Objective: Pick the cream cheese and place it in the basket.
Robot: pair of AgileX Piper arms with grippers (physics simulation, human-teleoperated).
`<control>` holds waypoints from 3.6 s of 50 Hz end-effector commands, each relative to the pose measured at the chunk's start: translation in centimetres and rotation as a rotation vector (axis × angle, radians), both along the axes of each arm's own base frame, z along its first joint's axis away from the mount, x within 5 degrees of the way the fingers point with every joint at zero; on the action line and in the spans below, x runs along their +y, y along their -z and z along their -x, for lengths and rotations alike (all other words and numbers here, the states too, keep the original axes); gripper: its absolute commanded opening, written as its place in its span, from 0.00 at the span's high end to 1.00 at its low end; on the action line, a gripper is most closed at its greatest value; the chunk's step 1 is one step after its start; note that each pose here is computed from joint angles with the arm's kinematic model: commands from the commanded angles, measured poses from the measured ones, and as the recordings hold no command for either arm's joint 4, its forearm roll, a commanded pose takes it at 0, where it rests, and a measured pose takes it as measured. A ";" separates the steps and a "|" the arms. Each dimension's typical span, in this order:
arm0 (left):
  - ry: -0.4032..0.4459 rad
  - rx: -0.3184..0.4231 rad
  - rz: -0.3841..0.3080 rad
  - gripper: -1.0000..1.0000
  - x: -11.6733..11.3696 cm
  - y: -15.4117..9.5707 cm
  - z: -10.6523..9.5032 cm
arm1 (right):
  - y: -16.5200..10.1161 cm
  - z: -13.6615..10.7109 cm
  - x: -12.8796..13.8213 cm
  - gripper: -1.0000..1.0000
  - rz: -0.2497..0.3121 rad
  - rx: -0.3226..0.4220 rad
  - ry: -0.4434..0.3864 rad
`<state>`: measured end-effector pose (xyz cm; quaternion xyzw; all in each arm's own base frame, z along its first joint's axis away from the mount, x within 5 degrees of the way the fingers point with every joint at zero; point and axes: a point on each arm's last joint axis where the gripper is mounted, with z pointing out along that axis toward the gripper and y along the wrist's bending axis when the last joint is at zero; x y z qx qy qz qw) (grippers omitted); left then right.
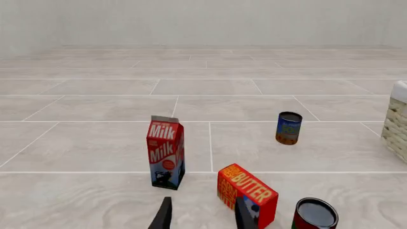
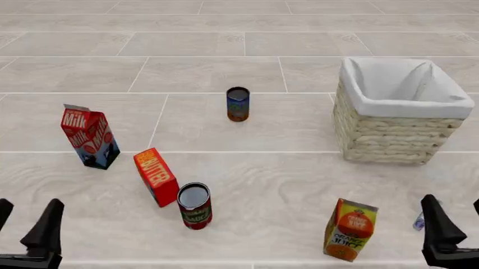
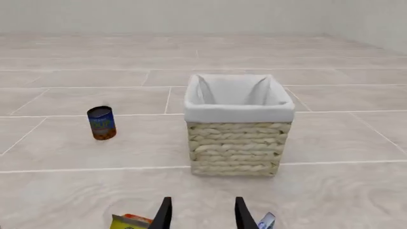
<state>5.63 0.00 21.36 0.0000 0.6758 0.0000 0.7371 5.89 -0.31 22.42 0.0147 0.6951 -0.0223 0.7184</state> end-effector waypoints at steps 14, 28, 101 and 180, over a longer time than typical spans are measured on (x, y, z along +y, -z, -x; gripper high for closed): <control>0.000 0.001 0.000 0.00 0.0 -0.1 0.0 | -1.9 1.0 0.2 0.00 0.009 -0.050 -0.027; 0.000 0.001 0.000 0.00 0.0 -0.1 0.0 | -5.5 2.4 0.0 0.00 0.016 -0.058 0.024; 0.000 0.001 0.000 0.00 0.0 -0.1 0.0 | 3.5 -2.8 -2.7 0.00 -0.095 0.281 0.288; 0.000 0.001 0.000 0.00 0.0 -0.1 0.0 | 11.1 -9.8 -5.7 0.00 -0.123 0.433 0.316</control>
